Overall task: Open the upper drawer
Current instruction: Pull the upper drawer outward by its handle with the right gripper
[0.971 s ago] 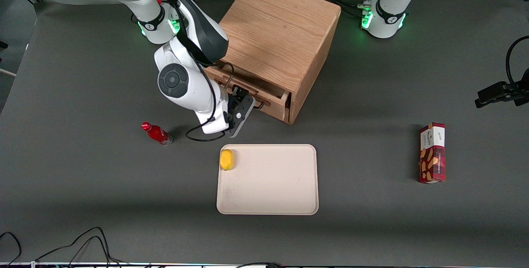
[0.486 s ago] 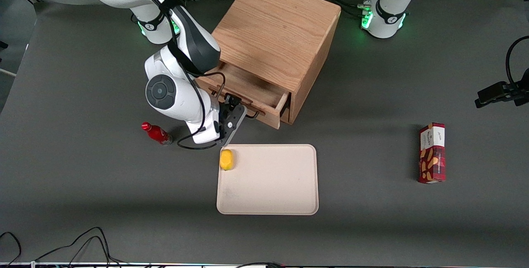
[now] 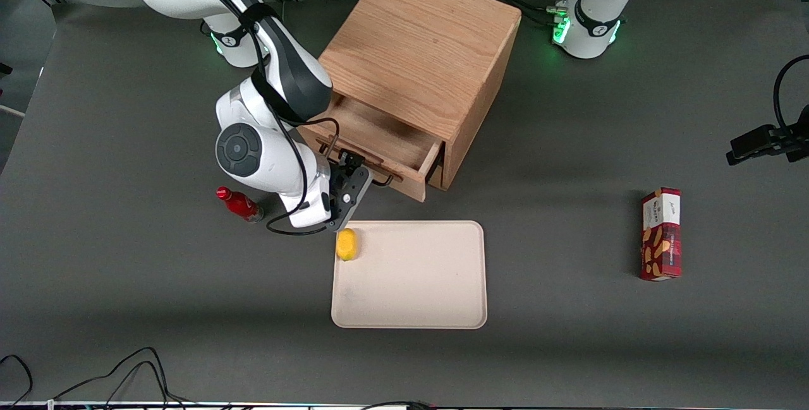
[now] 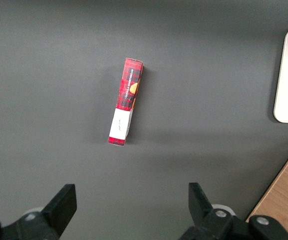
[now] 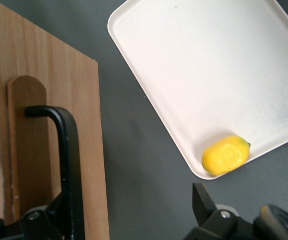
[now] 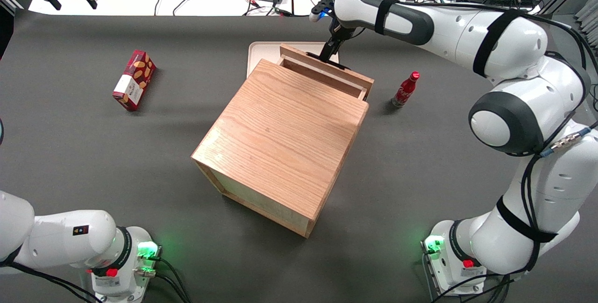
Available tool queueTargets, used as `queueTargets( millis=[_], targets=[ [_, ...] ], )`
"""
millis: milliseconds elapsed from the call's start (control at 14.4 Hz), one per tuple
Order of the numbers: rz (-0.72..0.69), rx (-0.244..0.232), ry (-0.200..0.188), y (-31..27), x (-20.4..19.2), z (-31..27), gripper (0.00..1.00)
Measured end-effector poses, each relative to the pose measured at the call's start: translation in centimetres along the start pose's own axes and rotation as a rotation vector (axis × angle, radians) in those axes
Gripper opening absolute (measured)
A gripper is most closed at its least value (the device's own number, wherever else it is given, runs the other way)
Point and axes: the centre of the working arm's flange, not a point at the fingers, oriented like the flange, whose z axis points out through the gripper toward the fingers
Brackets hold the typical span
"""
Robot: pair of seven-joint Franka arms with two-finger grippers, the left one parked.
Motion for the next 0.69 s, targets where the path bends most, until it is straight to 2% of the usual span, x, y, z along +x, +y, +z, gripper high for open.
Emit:
queueTargets(
  millis=[694],
  targets=[
    [-0.049,-0.004,-0.006,1.6,0.2,-0.1,1.00]
  ],
)
